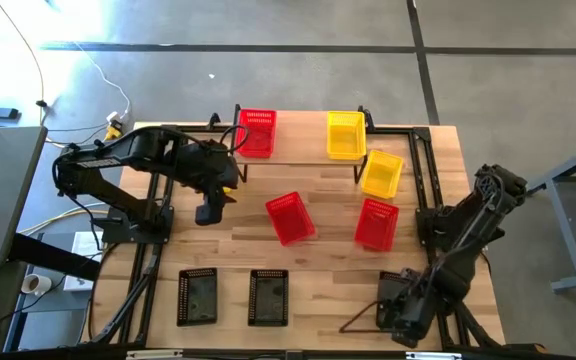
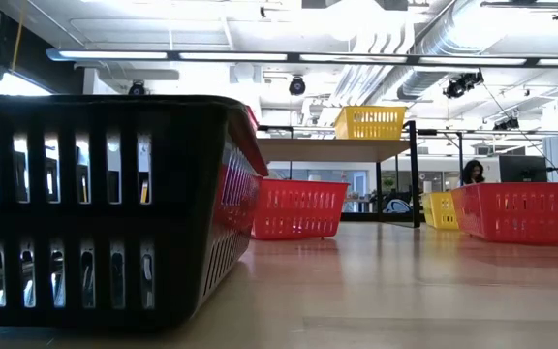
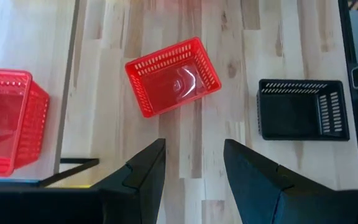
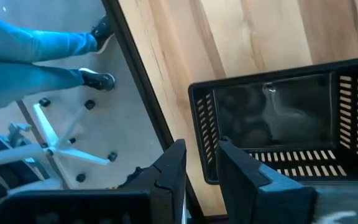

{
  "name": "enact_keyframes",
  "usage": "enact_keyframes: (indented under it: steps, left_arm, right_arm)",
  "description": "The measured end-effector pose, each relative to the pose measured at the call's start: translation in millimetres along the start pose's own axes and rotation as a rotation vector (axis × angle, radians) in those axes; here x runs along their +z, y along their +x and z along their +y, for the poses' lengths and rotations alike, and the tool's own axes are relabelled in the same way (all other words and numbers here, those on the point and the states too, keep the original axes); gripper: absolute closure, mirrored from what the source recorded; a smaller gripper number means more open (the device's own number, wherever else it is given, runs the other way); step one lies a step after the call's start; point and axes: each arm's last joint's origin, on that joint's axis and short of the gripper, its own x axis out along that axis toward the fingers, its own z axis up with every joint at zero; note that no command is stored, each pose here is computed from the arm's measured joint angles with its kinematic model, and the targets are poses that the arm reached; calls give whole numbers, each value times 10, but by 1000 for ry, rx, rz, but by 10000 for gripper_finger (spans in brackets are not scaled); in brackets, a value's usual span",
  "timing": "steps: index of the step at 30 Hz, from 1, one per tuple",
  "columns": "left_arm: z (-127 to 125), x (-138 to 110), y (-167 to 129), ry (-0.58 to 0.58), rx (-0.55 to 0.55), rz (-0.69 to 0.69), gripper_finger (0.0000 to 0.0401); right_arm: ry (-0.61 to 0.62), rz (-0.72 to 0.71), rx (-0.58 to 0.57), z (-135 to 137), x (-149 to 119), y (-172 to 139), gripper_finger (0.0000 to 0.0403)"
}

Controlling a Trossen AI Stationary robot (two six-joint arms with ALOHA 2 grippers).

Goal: Stack baskets on shelf by color
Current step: Put the right black bin on the shelf

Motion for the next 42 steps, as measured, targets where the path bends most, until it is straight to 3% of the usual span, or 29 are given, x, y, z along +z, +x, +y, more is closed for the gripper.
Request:
enact_keyframes:
  steps: [11,17,27,32,38,42]
  left_arm:
    - [1,0,0,-80,1,0,247]
    - [2,2,1,-89,4,-1,247]
    - [2,2,1,-89,4,-2,247]
    - [2,3,1,-89,4,-2,247]
    - [2,3,3,-89,4,-1,247]
    - [2,3,3,-89,4,-1,247]
  right_arm:
    - [-97,39,-105,121,-184,384,243]
    - [-109,67,-177,170,-219,713,238]
    - [-95,153,-200,218,-241,1081,239]
    - [-87,181,-218,210,-248,1160,280]
    - [-46,214,-196,215,-210,1152,390]
    - [-35,201,-160,289,-140,1093,384]
